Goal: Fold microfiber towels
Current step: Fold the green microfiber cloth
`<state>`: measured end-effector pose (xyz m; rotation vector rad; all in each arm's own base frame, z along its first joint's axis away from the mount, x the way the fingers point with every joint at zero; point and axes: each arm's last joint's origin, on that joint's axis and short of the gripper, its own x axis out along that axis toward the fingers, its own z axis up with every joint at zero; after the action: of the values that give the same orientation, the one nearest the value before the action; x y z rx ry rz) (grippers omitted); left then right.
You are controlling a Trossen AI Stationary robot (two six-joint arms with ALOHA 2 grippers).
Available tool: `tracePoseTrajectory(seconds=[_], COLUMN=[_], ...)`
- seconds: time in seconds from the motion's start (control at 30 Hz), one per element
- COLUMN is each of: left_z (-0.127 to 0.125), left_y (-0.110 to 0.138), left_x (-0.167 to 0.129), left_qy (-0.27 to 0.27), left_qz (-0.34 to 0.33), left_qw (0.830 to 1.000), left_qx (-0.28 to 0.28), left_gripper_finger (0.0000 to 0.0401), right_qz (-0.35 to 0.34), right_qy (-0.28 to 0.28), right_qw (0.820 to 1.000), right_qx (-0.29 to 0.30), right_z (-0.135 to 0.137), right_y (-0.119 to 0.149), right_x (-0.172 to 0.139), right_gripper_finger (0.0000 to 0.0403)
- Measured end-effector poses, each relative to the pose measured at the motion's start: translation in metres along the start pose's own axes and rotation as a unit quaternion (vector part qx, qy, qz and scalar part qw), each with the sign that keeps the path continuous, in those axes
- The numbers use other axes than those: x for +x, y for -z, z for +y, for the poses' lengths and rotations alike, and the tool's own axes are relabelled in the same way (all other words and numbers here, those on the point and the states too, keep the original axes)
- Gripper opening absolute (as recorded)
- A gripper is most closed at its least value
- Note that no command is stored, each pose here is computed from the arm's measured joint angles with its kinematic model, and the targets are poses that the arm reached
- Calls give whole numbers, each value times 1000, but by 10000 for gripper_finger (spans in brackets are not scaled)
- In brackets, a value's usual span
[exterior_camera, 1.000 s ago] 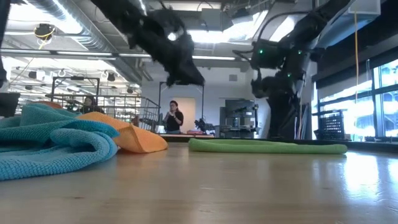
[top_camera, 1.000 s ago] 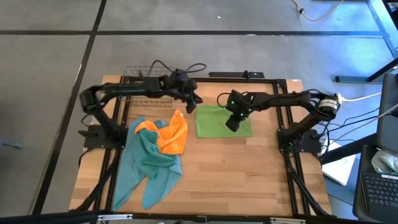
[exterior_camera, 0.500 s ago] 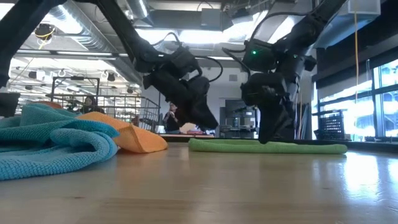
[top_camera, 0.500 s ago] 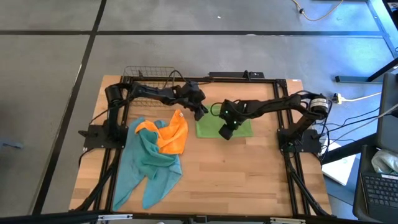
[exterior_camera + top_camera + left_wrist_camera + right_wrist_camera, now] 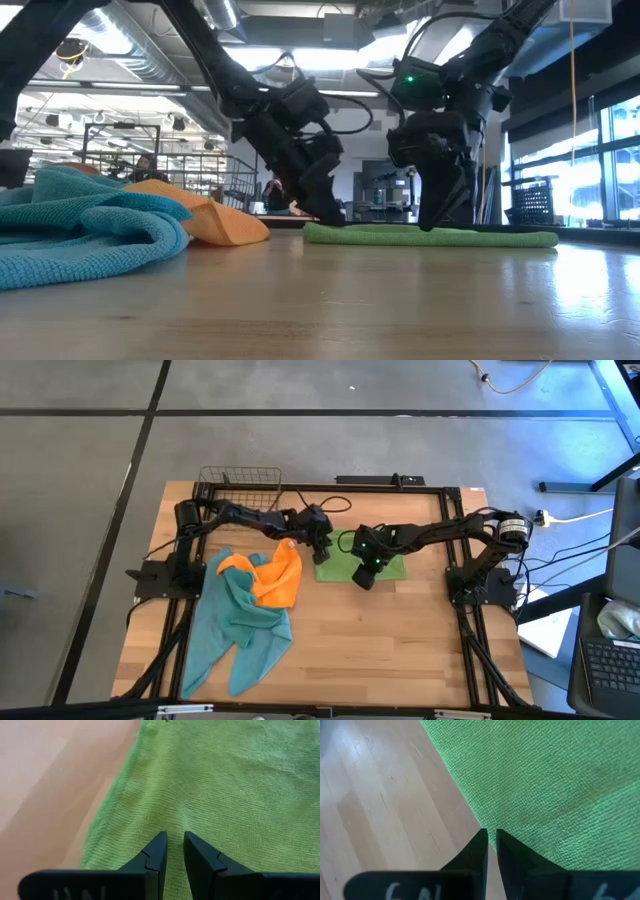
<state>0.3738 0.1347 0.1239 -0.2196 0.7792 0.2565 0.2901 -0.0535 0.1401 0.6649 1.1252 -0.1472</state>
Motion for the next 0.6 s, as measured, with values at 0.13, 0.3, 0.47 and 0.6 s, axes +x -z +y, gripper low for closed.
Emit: tracePoseTrajectory(seconds=[0.13, 0.3, 0.47, 0.6], left_z=[-4, -7, -7, -7], left_y=[-1, -1, -7, -7], left_x=[0, -1, -7, -7], left_qy=[-22, -23, -23, -24], left_qz=[-4, -5, -17, -15], left_qw=[1000, 1000, 1000, 1000], left_qx=[6, 8, 9, 12], left_gripper_finger=[57, 57, 57, 57], right_qz=[4, 28, 71, 102], right_qy=[2, 19, 26, -29], right_qw=[1000, 998, 994, 988], right_qx=[-24, -56, -73, -109], right_z=[0, -3, -5, -1], right_y=[1, 6, 14, 23], right_x=[0, 1, 1, 4], right_gripper_finger=[41, 41, 41, 41])
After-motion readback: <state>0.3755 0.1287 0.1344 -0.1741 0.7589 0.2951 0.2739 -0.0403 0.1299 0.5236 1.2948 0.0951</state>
